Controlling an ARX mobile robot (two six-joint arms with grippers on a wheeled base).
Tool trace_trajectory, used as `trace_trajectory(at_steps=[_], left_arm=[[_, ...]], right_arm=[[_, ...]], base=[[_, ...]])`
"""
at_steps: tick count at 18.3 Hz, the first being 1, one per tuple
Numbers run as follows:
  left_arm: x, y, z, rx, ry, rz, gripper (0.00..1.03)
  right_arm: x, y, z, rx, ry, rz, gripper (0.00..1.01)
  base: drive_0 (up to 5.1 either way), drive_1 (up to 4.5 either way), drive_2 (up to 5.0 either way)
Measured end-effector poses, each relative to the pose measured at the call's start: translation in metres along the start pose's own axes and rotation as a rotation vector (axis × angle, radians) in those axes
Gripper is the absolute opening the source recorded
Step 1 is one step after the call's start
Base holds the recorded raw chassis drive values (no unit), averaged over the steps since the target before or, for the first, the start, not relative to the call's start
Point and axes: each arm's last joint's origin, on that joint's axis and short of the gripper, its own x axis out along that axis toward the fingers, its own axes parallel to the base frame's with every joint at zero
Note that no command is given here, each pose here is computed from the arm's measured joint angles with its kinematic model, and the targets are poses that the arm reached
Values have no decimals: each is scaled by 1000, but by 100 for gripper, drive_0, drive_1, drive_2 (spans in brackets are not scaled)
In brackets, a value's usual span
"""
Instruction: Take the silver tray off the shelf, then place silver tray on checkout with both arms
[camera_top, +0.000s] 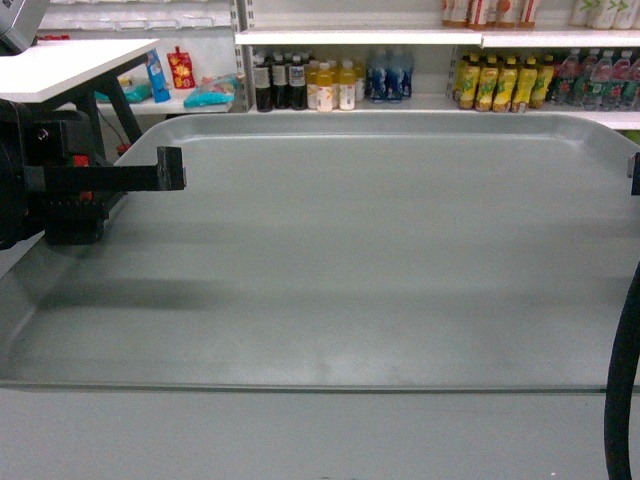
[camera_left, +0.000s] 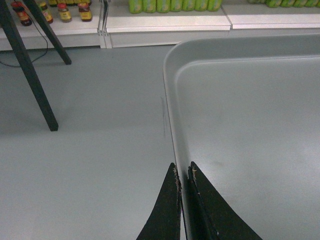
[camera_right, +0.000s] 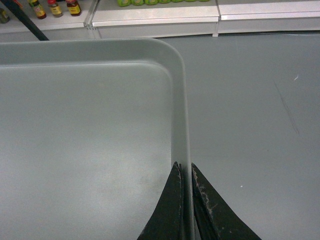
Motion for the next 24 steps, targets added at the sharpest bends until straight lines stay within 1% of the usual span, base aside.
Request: trace_trajectory(at_steps=[20,24], left_arm=[[0,-1,0,0,-5,-5,3],[0,-1,0,0,-6,-5,3]], right_arm=[[0,-1,0,1,-4,-3,3],[0,-1,1,2,-7,-3,3]], base=[[-6,-414,401],[-489,252,252]])
